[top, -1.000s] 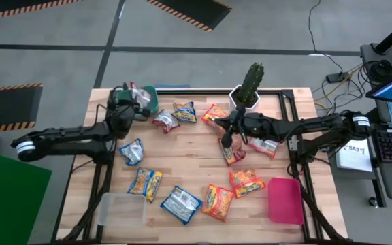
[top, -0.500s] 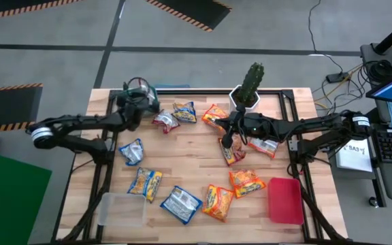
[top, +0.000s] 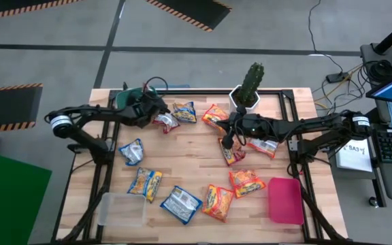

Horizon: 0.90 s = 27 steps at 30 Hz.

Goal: Sort Maruchan noodles
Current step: Put the middle red noodle pack into the green bin

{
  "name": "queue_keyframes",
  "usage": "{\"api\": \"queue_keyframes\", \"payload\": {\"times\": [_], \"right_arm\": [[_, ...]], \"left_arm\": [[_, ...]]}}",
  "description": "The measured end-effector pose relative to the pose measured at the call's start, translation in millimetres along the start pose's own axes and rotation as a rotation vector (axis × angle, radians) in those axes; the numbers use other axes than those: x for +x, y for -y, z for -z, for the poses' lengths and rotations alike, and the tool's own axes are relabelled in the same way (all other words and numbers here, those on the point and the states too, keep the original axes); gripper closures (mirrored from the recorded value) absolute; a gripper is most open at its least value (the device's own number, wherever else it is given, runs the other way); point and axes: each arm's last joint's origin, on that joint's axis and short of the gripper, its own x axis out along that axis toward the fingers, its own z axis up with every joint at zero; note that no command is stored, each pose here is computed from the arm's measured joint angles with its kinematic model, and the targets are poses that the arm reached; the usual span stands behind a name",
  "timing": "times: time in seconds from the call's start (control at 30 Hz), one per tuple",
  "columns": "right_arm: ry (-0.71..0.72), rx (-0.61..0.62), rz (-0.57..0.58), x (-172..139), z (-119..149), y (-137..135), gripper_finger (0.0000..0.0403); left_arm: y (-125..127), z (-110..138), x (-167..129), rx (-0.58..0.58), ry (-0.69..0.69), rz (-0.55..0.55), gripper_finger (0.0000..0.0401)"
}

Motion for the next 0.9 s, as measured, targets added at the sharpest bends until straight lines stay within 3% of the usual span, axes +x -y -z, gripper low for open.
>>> {"api": "queue_keyframes", "payload": {"times": [0.43,0.9], "right_arm": [[-0.001,0.038,-0.001,0.1,0.2,-0.1,0.0394],[-0.004,0.045,-0.005,0.1,0.4,-0.2,0.0394]], "left_arm": [[12.0,-7.7,4.9,-0.001,-0.026,0.098,0.036],[11.5,-9.0,2.0,0.003,-0.039,0.165,0.0234]]}}
